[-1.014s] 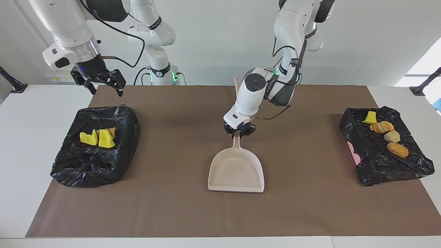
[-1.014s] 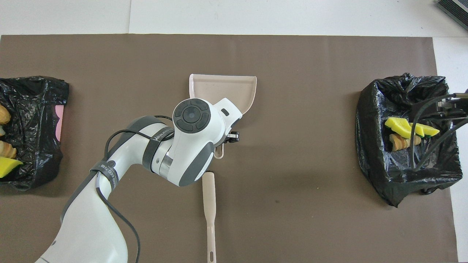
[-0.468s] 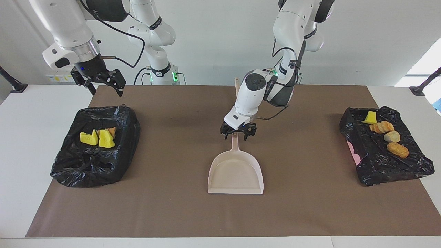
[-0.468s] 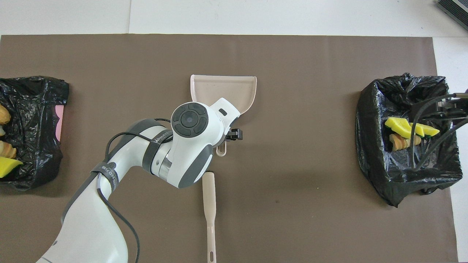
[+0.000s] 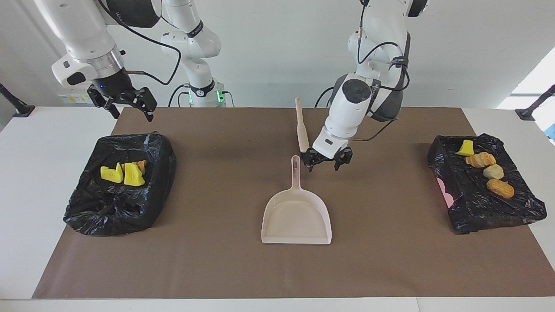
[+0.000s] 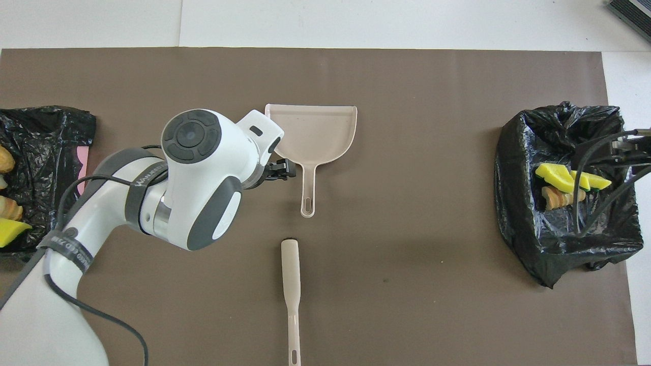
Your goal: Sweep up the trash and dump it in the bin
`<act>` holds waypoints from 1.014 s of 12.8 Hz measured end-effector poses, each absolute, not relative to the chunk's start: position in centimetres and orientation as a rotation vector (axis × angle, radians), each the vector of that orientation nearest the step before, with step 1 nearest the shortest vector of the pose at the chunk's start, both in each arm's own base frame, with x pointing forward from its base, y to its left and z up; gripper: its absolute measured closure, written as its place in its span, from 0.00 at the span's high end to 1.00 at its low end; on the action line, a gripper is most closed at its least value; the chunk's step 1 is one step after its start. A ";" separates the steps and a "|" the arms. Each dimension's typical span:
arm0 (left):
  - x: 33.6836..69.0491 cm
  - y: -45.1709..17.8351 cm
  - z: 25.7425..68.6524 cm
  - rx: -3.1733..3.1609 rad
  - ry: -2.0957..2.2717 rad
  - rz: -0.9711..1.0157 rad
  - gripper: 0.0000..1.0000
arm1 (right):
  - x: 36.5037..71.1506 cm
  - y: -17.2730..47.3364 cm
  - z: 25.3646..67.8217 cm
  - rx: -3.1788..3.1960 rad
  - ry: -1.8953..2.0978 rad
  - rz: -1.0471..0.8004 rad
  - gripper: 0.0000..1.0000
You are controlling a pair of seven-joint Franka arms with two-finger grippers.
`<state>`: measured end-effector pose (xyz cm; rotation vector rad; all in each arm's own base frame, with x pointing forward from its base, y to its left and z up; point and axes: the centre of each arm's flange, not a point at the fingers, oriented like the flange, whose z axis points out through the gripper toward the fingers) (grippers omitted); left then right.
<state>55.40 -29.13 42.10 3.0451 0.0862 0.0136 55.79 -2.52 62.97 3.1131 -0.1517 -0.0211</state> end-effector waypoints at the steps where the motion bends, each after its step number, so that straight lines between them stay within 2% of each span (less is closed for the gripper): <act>1: 55.8 -27.1 42.6 3.059 0.090 -0.022 1.00 | 55.8 -2.5 63.0 3.113 -0.152 -0.021 1.00; 5: 57.4 -16.5 44.1 3.087 0.113 -0.173 1.00 | 55.8 -2.5 63.0 3.113 -0.152 -0.021 1.00; 8: 57.9 -8.1 46.5 3.125 0.075 -0.161 1.00 | 55.8 -2.5 63.0 3.113 -0.152 -0.021 1.00; 11: 56.8 -3.5 51.3 3.157 0.016 -0.099 1.00 | 55.8 -2.5 63.0 3.113 -0.152 -0.021 1.00; 13: 55.6 -2.7 55.6 3.159 0.007 -0.054 1.00 | 55.8 -2.5 63.0 3.113 -0.152 -0.021 1.00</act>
